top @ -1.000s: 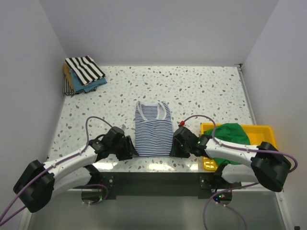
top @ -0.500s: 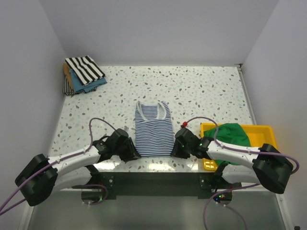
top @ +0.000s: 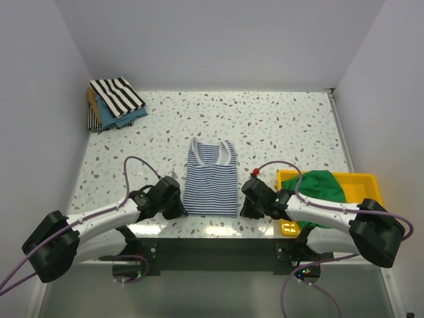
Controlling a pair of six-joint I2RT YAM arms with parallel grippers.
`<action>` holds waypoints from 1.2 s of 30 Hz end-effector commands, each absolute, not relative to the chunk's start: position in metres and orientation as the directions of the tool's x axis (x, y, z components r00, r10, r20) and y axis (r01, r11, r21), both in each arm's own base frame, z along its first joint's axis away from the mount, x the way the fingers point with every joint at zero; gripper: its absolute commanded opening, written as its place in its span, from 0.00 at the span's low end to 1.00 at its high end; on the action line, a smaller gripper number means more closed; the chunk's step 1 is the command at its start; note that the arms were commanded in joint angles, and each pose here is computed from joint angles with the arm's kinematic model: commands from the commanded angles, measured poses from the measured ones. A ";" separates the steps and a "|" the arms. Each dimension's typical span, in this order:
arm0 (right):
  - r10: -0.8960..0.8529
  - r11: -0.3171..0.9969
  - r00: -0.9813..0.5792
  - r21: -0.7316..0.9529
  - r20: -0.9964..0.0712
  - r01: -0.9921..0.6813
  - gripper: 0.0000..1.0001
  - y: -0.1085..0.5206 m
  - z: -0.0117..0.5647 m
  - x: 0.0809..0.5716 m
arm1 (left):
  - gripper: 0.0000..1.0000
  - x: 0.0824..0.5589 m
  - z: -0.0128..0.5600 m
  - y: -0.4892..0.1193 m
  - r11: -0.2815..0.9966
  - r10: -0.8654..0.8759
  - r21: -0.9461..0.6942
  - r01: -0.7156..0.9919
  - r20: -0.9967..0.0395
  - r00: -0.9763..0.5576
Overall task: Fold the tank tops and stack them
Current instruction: Fold the tank top
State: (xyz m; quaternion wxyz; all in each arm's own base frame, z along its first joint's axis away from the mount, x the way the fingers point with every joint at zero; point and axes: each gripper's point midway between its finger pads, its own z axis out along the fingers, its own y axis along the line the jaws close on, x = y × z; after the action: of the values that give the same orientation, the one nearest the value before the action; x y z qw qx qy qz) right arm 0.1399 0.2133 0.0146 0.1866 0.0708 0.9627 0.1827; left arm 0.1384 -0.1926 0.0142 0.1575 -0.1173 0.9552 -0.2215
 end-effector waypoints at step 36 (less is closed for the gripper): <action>0.209 0.915 -0.887 0.403 -0.412 0.028 0.42 0.243 0.033 0.136 | 0.00 0.098 0.007 -0.190 0.905 -0.175 -0.422 -0.056 -0.250 -0.952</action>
State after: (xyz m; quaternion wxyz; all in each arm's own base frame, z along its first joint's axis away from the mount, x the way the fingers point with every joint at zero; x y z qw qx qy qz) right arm 0.1205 0.2271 0.0197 0.1998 0.0452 0.9624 0.1783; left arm 0.1051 -0.1982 0.0139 0.1518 -0.0621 0.9601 -0.2266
